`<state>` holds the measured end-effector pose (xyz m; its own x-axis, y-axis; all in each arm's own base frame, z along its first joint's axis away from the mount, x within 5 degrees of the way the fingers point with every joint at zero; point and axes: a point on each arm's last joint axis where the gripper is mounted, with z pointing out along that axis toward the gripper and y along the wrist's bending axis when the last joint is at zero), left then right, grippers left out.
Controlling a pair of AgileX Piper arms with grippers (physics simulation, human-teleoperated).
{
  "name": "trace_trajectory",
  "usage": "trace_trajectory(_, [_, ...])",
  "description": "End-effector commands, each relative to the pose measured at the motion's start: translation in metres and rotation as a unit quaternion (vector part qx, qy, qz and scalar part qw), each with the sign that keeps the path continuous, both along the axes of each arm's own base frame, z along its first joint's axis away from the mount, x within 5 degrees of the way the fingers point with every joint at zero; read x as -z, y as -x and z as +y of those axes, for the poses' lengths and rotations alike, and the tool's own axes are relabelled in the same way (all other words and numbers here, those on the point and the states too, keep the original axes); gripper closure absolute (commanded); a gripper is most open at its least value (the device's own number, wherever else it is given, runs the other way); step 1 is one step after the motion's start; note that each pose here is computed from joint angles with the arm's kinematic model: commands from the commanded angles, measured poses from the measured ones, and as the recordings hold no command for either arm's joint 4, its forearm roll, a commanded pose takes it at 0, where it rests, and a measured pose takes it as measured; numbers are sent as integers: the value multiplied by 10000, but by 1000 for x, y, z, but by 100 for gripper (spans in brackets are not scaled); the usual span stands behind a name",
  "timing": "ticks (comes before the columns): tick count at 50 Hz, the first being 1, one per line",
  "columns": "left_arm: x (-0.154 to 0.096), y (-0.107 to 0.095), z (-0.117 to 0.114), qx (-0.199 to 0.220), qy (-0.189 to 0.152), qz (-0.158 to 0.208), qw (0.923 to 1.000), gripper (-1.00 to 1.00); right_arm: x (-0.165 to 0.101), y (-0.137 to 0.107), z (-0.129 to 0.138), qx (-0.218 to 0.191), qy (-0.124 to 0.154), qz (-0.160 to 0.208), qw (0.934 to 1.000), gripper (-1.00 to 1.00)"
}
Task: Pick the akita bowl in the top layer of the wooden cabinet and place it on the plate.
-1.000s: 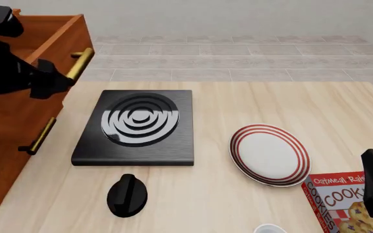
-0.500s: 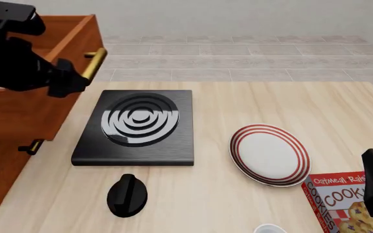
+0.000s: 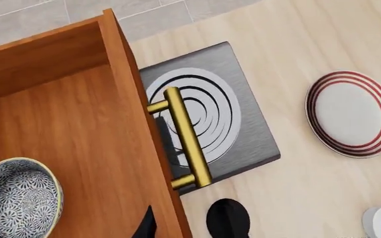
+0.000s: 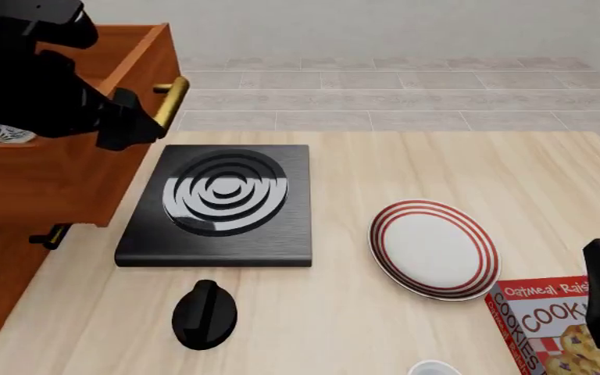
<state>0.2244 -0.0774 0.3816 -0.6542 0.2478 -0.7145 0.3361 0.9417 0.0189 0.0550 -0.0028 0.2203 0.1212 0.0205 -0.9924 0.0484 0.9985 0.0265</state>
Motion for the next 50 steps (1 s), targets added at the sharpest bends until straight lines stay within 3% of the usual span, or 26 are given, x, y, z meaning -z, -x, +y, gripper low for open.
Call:
trace_trajectory(1, [-16,2,-9,252,59,-217,9994,-100,0,0,0,4,-13,-8,10000,-100])
trace_trajectory(20, [-43,2,-14,295,184,-393,9986,-100,-1,0,0,7,-27,-22,10000,-100])
trace_trajectory(34, [-67,5,5,99,68,-634,9979,-100,-2,0,0,-10,2,-46,10000,-100])
trace_trajectory(50, [-64,9,37,-278,-327,-650,9970,-100,-3,0,0,-27,31,-62,10000,-100])
